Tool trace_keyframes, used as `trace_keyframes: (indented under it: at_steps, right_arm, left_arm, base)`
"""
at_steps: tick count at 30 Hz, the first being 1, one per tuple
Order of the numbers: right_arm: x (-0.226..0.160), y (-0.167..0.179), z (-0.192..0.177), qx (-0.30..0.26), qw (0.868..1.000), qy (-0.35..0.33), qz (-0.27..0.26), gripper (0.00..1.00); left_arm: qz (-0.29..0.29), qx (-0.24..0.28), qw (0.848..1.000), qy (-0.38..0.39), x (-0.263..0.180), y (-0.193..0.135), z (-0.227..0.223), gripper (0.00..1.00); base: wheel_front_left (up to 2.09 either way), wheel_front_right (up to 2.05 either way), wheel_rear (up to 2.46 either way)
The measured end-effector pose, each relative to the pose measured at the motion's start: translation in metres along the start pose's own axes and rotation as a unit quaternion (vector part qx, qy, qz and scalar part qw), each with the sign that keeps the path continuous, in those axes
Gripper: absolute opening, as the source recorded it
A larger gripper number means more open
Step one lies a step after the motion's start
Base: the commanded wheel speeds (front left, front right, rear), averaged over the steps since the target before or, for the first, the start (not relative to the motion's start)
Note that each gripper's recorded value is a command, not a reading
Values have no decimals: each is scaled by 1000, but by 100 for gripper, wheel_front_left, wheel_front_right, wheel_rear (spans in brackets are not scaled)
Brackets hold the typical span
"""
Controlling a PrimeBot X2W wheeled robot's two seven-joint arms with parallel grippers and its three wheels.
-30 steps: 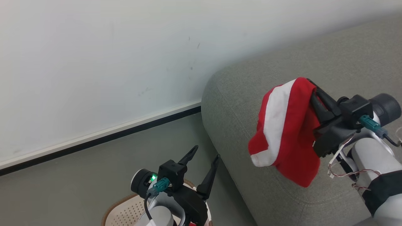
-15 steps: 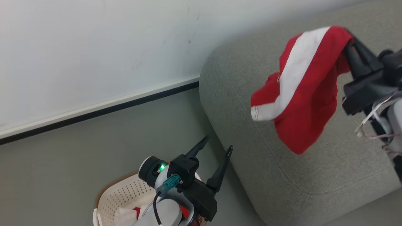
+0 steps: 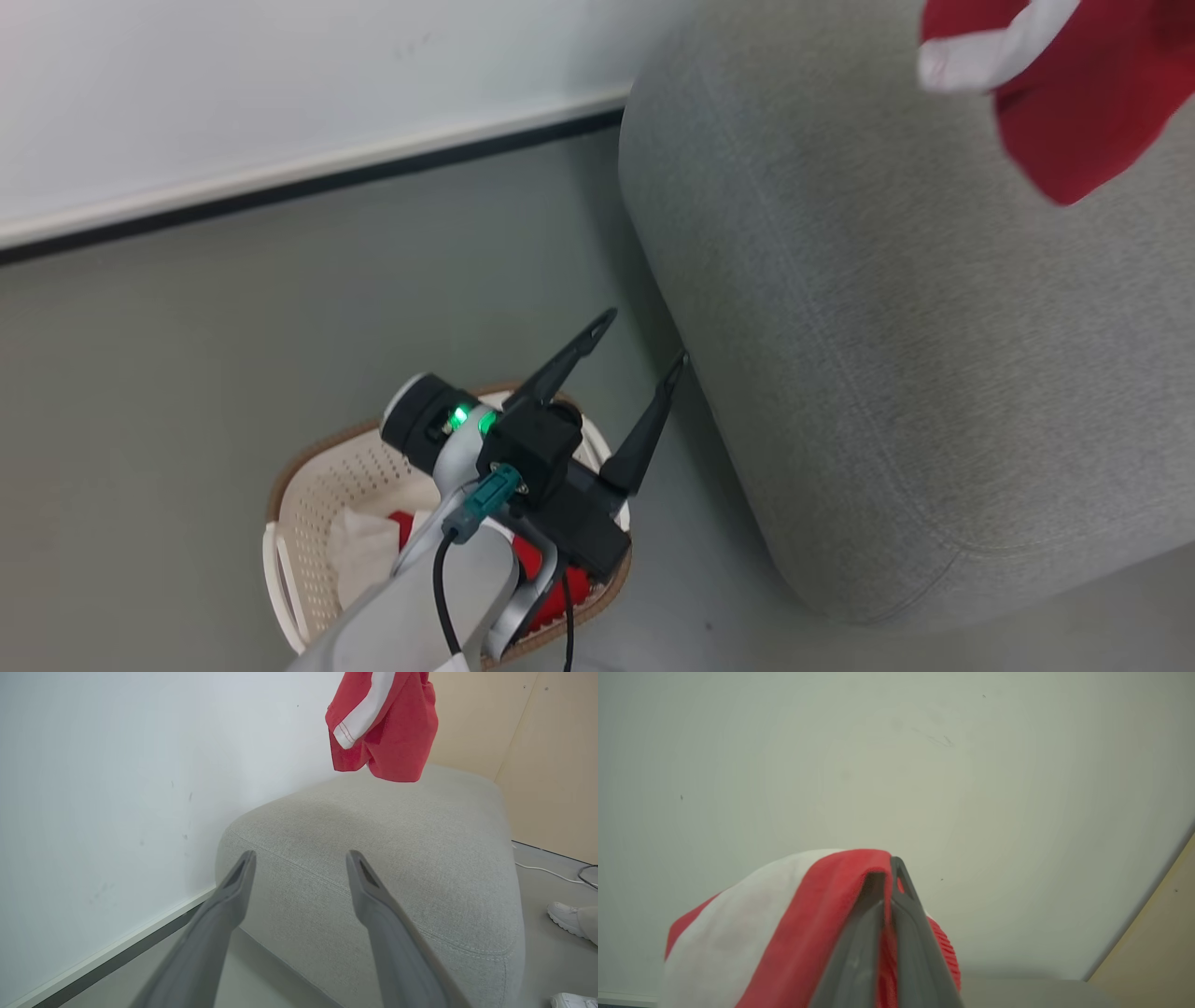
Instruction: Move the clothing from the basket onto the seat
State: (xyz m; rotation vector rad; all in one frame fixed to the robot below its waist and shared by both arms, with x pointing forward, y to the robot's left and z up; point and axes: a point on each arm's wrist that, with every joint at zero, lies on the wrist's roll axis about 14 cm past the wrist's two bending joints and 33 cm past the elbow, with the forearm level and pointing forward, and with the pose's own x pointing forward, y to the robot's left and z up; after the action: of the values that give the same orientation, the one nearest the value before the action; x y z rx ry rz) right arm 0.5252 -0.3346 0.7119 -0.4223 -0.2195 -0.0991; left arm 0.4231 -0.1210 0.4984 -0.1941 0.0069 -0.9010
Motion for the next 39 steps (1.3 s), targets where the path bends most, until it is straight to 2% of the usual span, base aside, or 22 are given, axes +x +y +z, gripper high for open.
trace_keyframes:
  at_steps: [4, 9, 15, 18, 23, 26, 30, 32, 34, 39]
  right_arm:
    - [17, -8, -23, -2, 1000, 27, -12, 0]
    - [25, -20, -71, -11, 996, 80, -31, 0]
    - [33, -14, -125, 12, 991, 125, -51, 0]
    - [32, 7, -160, 24, 987, 156, -42, 0]
    - [21, 67, -218, 43, 977, 211, 3, 0]
    - [4, 79, -248, 44, 968, 247, 10, 0]
    - [-8, 86, -268, 39, 962, 269, 15, 0]
    - [-12, 89, -272, 38, 961, 274, 17, 31]
    - [-13, 94, -271, 43, 961, 273, 20, 100]
    - [-15, 92, -263, 49, 964, 262, 18, 100]
  left_arm:
    - [4, 3, 1000, -8, 7, 14, -1, 100]
    - [-3, 10, 1000, -10, 16, 25, -8, 100]
    - [-2, 13, 1000, 2, 22, 46, -27, 100]
    - [-3, 15, 1000, 12, 25, 55, -41, 100]
    - [-11, 5, 999, 30, 30, 59, -66, 100]
    - [-16, -1, 999, 35, 34, 58, -76, 100]
    - [-21, -10, 999, 42, 35, 56, -87, 100]
    - [-21, -10, 999, 48, 35, 56, -91, 100]
    - [-20, -7, 998, 50, 35, 57, -91, 100]
    - [-12, -2, 998, 55, 33, 60, -91, 100]
  base:
    - [0, 0, 0]
    - [0, 0, 0]
    - [0, 0, 0]
    - [0, 0, 0]
    - [0, 0, 0]
    - [0, 0, 0]
    - [0, 0, 0]
    - [0, 0, 0]
    - [0, 0, 0]
    - [0, 0, 0]
